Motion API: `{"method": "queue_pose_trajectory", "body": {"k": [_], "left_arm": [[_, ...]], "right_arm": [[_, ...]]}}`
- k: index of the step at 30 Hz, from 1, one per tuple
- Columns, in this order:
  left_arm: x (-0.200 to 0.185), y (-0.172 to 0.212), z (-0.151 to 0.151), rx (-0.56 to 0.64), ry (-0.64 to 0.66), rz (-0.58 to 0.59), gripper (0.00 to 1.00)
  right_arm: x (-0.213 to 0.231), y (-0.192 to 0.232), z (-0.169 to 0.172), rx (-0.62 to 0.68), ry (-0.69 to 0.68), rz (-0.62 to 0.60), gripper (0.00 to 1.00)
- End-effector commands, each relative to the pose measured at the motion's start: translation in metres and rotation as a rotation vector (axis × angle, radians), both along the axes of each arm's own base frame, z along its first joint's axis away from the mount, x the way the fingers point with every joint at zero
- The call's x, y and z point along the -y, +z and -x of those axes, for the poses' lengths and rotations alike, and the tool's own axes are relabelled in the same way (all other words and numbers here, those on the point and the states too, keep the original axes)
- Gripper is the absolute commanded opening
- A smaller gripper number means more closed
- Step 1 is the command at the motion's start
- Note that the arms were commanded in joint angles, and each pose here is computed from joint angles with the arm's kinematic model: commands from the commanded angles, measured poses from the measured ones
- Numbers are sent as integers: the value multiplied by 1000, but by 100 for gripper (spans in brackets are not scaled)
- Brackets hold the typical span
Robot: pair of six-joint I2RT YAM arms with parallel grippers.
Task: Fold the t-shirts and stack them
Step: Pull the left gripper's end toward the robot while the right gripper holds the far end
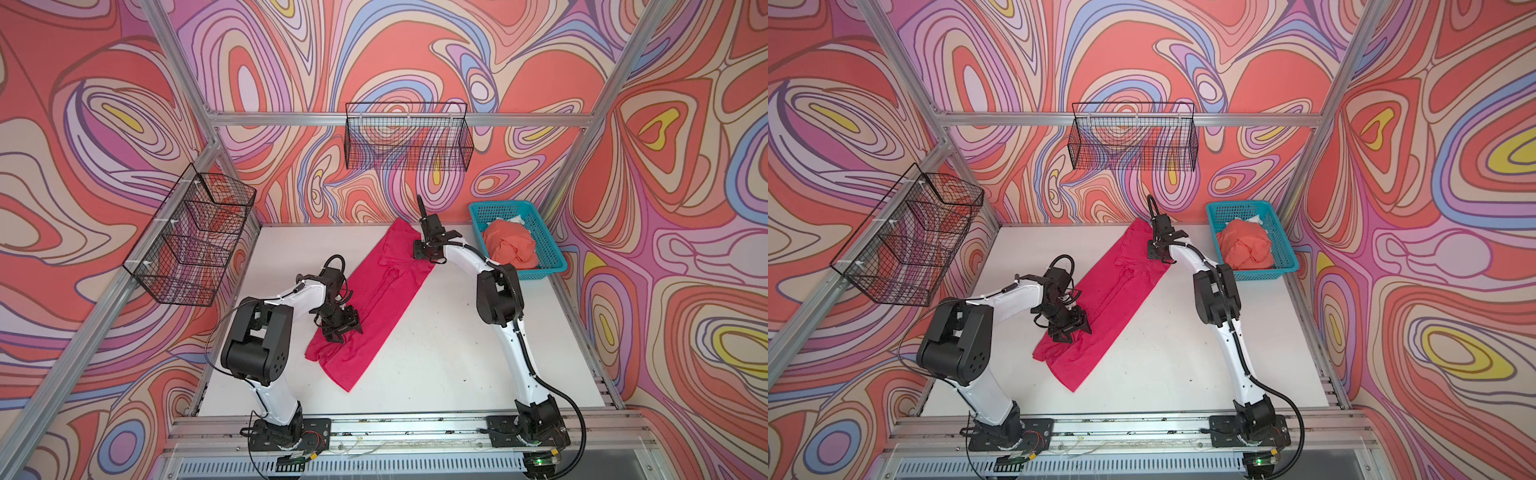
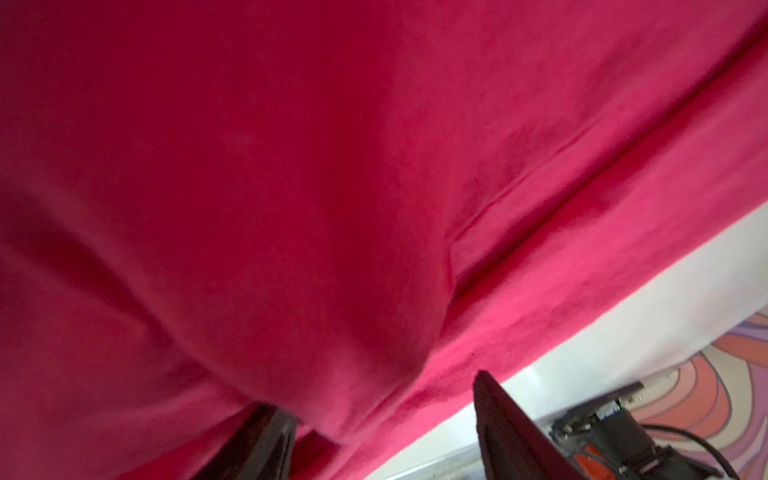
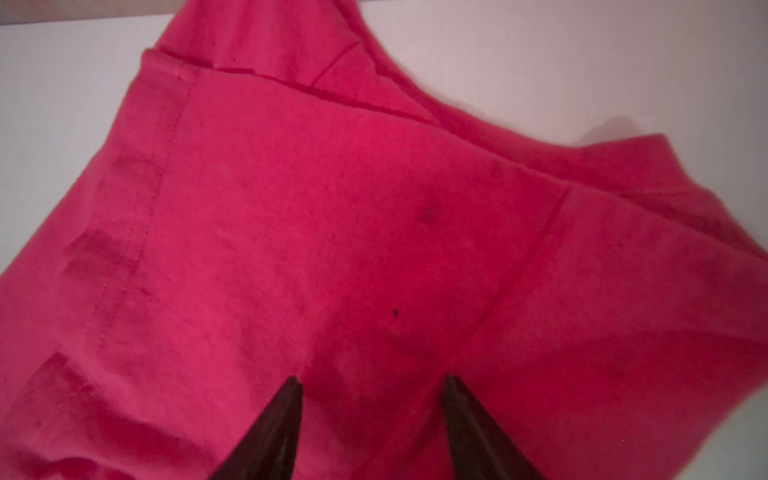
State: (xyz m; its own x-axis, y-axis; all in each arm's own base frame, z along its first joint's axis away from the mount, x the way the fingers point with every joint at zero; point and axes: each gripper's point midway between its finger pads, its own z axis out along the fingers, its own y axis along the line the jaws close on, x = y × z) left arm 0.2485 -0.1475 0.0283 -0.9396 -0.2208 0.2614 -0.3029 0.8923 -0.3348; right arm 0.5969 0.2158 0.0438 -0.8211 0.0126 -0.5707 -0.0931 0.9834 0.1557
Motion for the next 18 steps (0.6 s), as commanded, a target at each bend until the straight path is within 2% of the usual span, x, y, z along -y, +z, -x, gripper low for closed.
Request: {"method": "queue_pose_trajectory", "body": {"k": [1,5,7,11,14,18], "left_arm": [[3,25,20,-71,-31,25,72],[2,58,-14,62,-88,-7,73],[-5,58,-30,106,-99,-56,73],[-13,41,-60,153,-48,-72,71],[-17,26,-68,169,-33,-95,70],[-16,-2,-54,107,-19,-87,68]], "right_arm": [[5,69,5,89,-9,-6,60],[-11,82,31,71,-9,-95,60],[-26,76,46,41,-3,-142,60],[-54,53,78,-19,13,-193,60],[-61,33,97,-68,5,-202,60],[-65,13,112,-97,5,-228,60]]}}
